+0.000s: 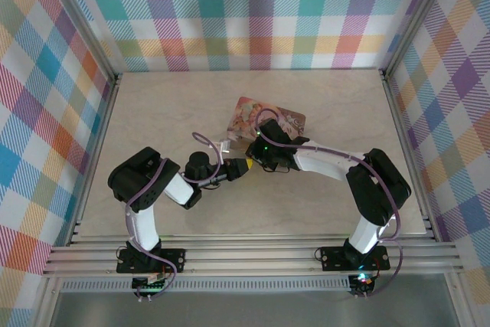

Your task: Unlock the padlock with the key

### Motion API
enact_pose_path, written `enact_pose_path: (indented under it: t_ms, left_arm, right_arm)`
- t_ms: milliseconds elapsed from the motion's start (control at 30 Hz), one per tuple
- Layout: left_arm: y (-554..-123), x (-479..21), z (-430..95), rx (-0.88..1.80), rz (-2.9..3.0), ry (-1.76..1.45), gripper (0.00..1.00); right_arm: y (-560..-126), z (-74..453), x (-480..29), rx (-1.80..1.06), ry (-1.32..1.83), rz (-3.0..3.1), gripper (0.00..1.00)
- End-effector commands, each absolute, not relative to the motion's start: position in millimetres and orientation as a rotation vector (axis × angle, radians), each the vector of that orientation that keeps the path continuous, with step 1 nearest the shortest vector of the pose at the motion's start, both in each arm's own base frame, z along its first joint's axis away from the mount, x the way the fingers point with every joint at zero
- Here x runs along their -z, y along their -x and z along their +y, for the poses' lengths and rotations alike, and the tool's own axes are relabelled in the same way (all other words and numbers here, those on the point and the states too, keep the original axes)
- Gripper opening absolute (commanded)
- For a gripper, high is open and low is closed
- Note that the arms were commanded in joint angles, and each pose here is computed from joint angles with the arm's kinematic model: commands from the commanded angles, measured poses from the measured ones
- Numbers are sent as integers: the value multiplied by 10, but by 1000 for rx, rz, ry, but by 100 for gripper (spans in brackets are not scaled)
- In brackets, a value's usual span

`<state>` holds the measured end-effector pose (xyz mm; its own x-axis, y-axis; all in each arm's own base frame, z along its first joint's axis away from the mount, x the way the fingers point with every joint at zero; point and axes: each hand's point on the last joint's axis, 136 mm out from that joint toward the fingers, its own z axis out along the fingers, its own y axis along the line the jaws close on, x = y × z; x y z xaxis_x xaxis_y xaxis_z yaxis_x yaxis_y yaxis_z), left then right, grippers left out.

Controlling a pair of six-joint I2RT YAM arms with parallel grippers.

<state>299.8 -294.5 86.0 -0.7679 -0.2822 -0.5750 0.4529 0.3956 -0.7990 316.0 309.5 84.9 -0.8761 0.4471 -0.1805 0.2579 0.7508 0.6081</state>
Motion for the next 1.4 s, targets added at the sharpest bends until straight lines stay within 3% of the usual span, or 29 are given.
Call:
enact_pose_path:
  t_ms: [0,100,667,1167,1200,1300,1367]
  left_arm:
    - [-2991,-988,-3001,1453,1936,-187,15]
    - [-2987,-987,-2996,1451,1937,-184,0]
    - [-3039,-1512,-3117,1475,1767,-319,0]
    - [-3087,-1644,-3259,1499,1708,-422,0]
    - [-3096,-1681,-3257,1501,1701,-415,1]
    - [-3094,-1687,-3253,1509,1709,-398,19]
    - [-3084,-1624,-3254,1513,1728,-389,16]
  right_arm:
    - [-3064,3187,-955,-986,-606,2655,0]
    - [-3056,3197,-938,-997,-615,2657,0]
    - [-2890,3344,-827,-1100,-555,2761,0]
    - [-2641,3298,-966,-1182,-459,2888,0]
    - [-2642,3292,-954,-1174,-461,2887,0]
    - [-2668,3293,-919,-1166,-473,2883,0]
    - [-2679,3317,-899,-1178,-480,2881,0]
